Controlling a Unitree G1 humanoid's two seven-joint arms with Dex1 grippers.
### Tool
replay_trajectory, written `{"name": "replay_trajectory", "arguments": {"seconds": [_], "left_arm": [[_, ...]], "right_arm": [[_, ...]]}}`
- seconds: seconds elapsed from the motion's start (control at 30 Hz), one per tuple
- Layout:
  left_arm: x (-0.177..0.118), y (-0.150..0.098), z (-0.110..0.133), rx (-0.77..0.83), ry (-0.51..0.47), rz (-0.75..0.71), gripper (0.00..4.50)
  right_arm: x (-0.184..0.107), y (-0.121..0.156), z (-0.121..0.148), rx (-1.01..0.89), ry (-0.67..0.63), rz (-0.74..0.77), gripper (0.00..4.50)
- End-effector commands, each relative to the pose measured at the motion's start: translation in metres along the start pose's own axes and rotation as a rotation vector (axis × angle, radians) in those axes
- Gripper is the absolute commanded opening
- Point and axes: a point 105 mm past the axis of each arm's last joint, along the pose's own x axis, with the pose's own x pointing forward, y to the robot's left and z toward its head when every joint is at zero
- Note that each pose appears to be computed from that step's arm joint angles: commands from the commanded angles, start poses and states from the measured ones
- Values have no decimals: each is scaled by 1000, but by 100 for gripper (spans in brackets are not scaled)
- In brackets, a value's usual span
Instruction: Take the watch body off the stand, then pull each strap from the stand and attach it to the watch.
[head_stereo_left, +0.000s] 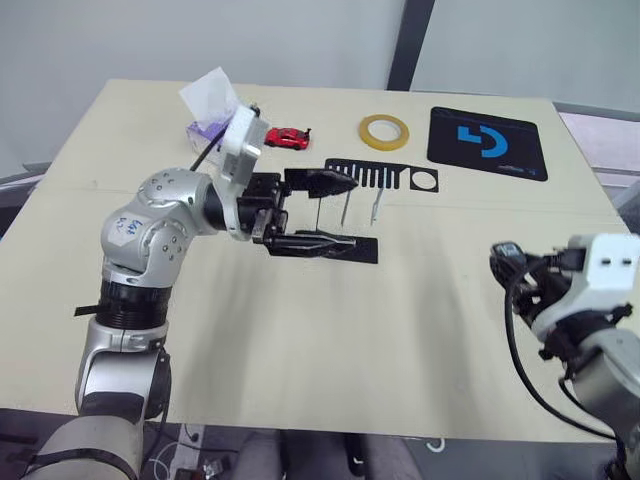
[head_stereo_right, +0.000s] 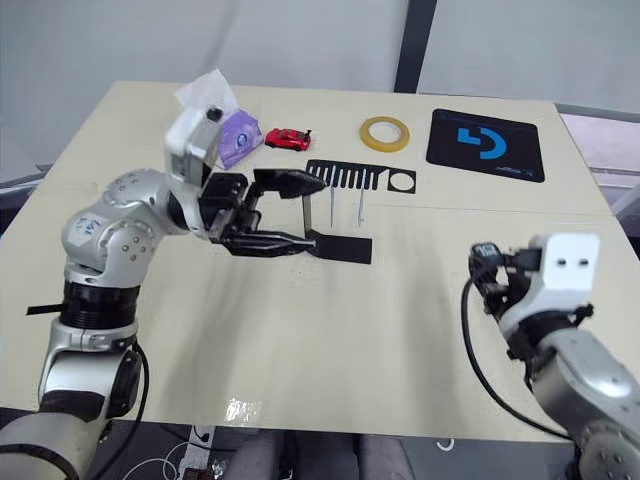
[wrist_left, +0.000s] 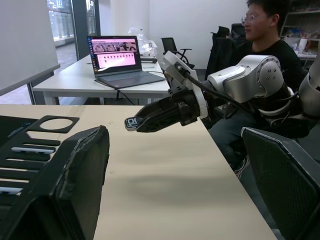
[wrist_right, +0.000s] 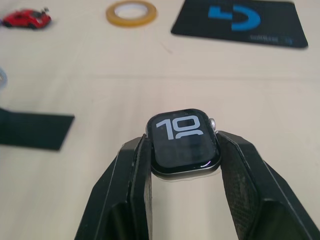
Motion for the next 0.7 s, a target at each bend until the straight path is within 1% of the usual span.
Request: {"name": "replay_trajectory", "arguments": {"seconds": [0.03,0.17,0.33,0.53,0.7], "left_arm": [[5,-13,-3,37,20,-48,450],[6,-16,-12,33,40,-40,450],[5,-22,-21,28,75,-52,450],[6,-25,-26,22,93,-58,450],[9,-23,-29,28,93,-53,450]], "right_arm": [[-19,18,-3,-29,-67,23,154],[-23,12,-24,-28,-27,-25,154],[-17,3,-45,-54,4,-42,154],[-4,-6,-56,-51,12,-49,154],[5,-7,-62,-22,24,-58,154]]}}
